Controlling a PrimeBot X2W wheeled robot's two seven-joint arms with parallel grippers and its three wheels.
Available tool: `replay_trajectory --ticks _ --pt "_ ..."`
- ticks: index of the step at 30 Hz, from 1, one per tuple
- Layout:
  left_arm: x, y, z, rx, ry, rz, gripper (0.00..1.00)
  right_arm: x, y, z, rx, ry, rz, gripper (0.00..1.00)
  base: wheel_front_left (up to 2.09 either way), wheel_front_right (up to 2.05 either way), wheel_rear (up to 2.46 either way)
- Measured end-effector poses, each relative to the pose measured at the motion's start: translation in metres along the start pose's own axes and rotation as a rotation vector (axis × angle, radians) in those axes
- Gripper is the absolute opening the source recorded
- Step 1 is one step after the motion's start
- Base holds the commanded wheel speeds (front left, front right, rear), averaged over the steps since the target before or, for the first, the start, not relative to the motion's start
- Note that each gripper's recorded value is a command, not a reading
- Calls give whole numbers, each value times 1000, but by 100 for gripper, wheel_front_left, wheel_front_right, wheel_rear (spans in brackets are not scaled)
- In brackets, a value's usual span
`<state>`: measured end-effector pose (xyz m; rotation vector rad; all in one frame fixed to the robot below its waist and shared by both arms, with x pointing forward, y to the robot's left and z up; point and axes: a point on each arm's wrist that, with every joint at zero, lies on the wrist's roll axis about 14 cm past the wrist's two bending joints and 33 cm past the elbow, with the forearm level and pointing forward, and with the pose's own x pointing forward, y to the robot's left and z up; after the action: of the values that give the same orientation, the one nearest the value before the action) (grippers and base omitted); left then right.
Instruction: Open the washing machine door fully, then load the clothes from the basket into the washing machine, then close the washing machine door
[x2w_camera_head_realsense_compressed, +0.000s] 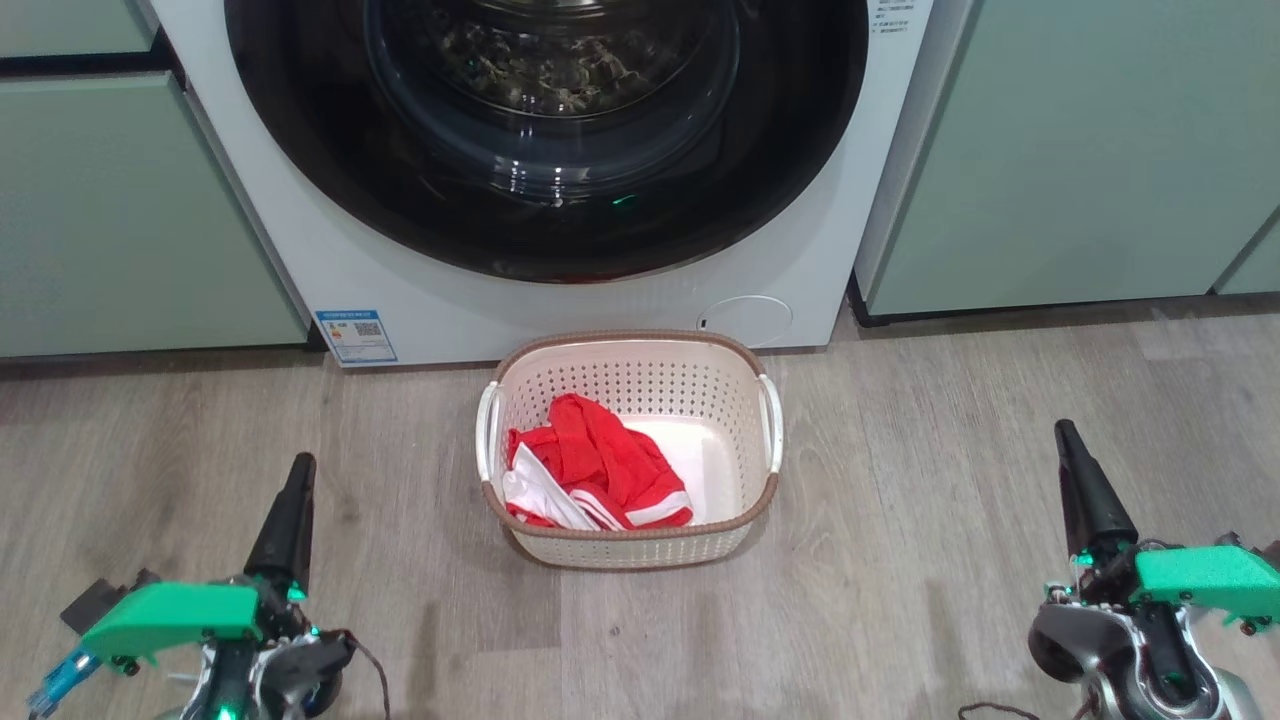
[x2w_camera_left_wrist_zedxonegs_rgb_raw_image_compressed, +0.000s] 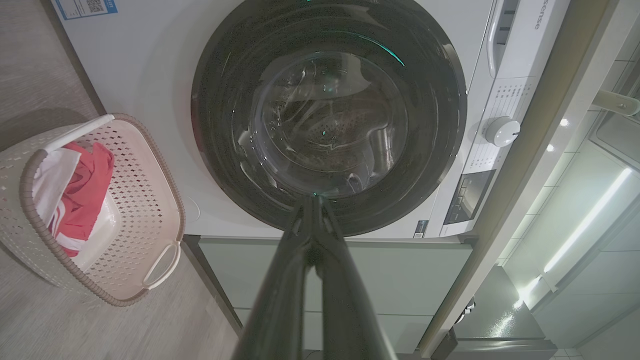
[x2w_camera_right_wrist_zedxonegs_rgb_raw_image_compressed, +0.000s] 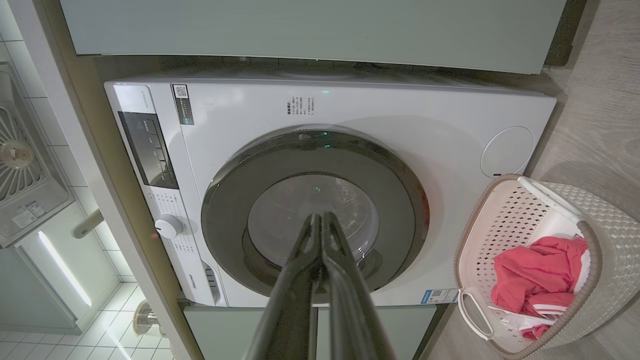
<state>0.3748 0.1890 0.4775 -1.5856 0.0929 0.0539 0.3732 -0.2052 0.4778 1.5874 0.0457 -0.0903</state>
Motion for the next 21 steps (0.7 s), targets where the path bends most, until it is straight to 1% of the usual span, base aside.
replay_trajectory --ticks 16,17,21 --pt "0 0 0 5 -1 1 0 0 0 0 0 0 0 0 0 0 0" --pt "0 0 0 4 0 1 100 0 0 0 0 0 0 100 0 0 0" --pt "-11 29 -3 -8 2 86 100 -11 -29 -2 12 0 -85 100 0 0 0"
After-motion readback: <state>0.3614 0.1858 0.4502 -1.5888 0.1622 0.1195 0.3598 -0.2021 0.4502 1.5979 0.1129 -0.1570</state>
